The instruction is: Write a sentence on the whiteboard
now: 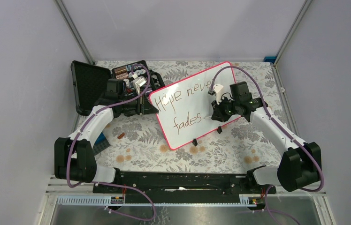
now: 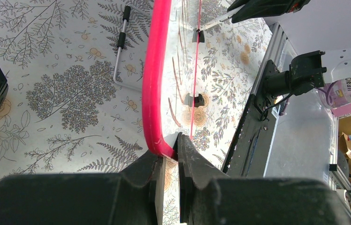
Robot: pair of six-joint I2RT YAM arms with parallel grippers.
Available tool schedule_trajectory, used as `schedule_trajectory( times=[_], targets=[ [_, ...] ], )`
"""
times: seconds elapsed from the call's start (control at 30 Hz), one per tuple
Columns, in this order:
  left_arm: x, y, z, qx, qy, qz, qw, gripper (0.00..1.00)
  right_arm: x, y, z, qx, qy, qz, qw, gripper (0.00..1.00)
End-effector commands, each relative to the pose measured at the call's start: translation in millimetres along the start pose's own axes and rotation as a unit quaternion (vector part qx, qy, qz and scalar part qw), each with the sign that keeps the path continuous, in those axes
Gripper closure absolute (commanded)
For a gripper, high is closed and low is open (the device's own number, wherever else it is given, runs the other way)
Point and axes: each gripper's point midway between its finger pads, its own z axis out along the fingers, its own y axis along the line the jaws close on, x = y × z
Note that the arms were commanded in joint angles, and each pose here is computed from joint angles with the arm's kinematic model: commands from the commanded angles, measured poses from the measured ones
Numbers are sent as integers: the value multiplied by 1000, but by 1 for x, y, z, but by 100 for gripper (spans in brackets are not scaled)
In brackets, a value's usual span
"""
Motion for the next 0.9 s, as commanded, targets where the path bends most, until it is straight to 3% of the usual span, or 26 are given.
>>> schedule_trajectory(
  times=[0.0,0.6,0.87],
  targets=[
    [0,4,7,-6,10,53,999,100,-14,-16,0,31,-16,-7,999,100],
    [-1,3,6,-9,8,57,998,100,-9,-19,-8,47,-7,-11,999,100],
    [-4,2,6,-10,6,58,998,100,-21,5,-19,-5,-31,-21,999,100]
  ],
)
